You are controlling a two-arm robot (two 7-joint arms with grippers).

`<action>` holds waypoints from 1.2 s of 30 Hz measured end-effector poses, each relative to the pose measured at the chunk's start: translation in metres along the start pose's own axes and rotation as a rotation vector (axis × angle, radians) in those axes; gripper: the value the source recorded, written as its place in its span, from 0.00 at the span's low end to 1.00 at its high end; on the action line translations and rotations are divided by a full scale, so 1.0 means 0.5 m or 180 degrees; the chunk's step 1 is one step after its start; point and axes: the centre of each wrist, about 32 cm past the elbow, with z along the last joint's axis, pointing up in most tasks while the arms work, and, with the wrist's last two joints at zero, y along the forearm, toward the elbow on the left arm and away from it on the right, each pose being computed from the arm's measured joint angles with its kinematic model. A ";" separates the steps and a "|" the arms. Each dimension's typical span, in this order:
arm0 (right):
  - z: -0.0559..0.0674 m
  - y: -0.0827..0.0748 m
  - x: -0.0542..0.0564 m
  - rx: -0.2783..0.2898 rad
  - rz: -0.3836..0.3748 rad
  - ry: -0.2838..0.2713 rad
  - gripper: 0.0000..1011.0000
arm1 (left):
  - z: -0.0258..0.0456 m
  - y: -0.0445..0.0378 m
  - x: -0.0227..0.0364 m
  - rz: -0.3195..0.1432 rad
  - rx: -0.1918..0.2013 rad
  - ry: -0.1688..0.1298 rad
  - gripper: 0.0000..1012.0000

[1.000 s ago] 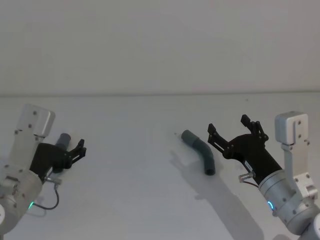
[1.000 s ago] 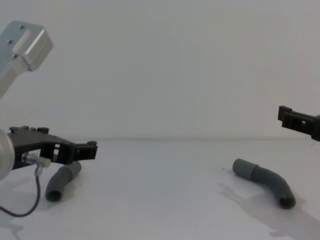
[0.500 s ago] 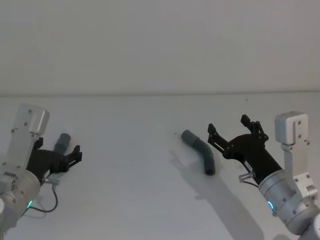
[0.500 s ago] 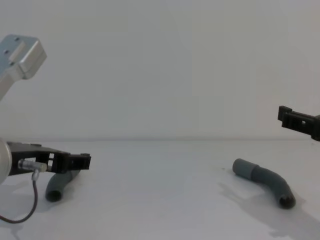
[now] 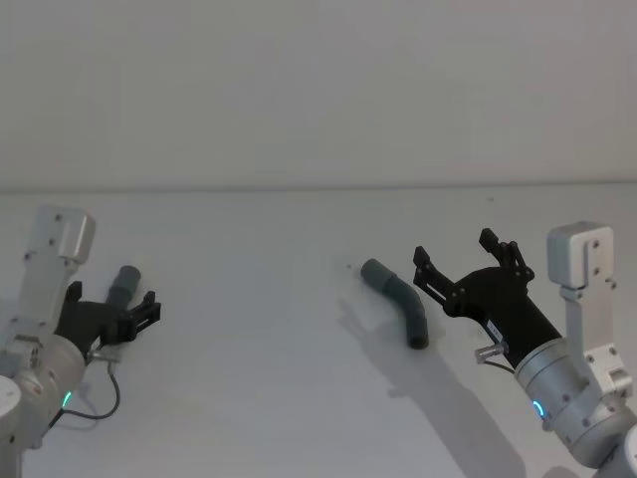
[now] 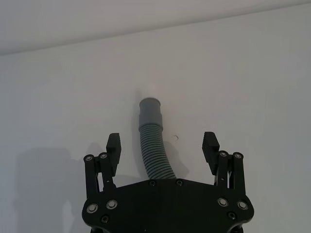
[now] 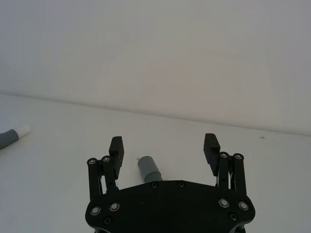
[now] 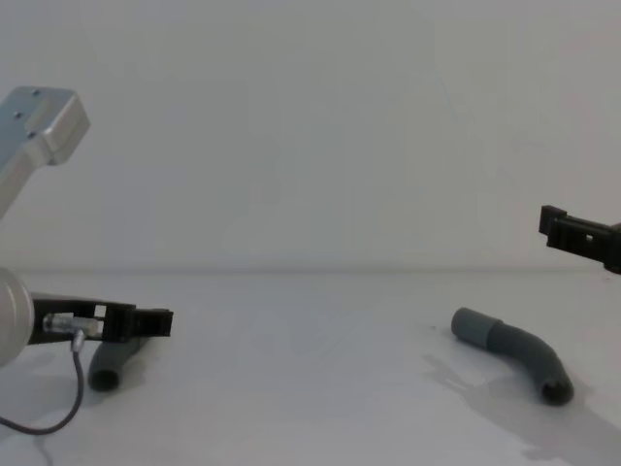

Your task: Use both hands to pick up one end of the pipe from the table, align the ends, and insert them.

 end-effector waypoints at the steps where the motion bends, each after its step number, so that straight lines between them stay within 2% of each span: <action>1: 0.000 0.000 0.000 0.0000 0.0000 0.0000 0.99 | 0.001 -0.002 -0.001 0.0005 0.0010 0.0014 0.99; 11: 0.000 0.000 0.000 0.0000 0.0000 0.0000 0.99 | 0.000 -0.014 -0.007 0.0011 0.0049 0.0101 0.99; 18: 0.000 0.000 0.000 0.0000 0.0000 0.0000 0.99 | -0.002 -0.026 -0.009 0.0021 0.0034 0.0166 0.99; 27: 0.000 0.000 0.000 0.0000 0.0000 0.0000 0.99 | -0.006 -0.039 -0.007 0.0064 0.0004 0.0226 0.99; 36: 0.000 0.000 0.000 0.0000 0.0000 0.0000 0.99 | -0.011 -0.047 -0.001 0.0071 -0.0002 0.0235 0.99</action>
